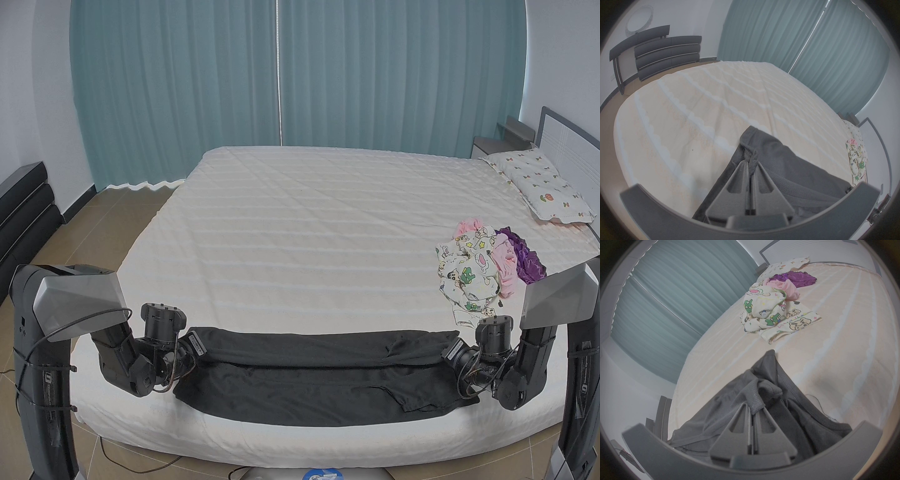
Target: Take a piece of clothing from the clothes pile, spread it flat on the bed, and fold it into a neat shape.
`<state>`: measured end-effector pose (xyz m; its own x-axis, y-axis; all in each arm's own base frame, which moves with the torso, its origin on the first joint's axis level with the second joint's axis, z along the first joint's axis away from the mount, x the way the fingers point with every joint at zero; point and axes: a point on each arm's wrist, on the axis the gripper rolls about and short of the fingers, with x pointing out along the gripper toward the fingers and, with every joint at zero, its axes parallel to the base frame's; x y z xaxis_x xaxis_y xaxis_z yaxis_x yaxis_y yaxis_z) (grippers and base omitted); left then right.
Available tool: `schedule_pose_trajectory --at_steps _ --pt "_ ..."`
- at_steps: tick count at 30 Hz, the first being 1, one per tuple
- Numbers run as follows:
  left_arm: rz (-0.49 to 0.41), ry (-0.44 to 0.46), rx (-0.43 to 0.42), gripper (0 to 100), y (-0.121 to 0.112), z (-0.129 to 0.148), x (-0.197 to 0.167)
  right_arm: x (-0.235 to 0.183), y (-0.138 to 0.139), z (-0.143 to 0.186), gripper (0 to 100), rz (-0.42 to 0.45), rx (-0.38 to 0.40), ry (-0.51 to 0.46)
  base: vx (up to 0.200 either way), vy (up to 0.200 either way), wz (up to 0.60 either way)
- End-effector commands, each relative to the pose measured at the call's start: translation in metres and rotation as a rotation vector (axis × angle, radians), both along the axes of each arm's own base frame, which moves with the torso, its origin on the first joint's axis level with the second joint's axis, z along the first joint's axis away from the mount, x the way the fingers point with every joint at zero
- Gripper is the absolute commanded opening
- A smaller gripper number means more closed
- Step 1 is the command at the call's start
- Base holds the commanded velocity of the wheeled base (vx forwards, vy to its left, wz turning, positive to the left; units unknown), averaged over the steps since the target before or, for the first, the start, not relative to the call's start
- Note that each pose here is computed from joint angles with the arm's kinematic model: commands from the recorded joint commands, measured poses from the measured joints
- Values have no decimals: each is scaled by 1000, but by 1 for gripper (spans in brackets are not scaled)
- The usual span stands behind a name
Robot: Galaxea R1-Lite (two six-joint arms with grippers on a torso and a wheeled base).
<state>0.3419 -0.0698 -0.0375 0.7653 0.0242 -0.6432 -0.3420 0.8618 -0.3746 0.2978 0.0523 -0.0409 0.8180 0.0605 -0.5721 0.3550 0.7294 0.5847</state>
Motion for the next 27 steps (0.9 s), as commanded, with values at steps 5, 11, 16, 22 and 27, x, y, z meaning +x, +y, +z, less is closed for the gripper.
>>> schedule_pose_trajectory --at_steps 5,11,16,22,27 --pt "-27 76 30 0 -4 -18 -13 -6 -1 -13 0 20 -36 53 0 0 0" --pt "-51 93 49 100 -6 -18 -20 -7 -1 -14 100 27 -48 58 0 0 0" --pt "-57 101 69 100 -6 -16 -27 -7 -3 -9 100 18 -46 43 0 0 0" --pt "-14 47 55 100 8 15 -34 -15 -11 16 100 -8 -25 -15 0 0 0" --pt "12 42 32 100 24 32 -49 -31 -16 25 100 -12 -5 -36 0 0 0"
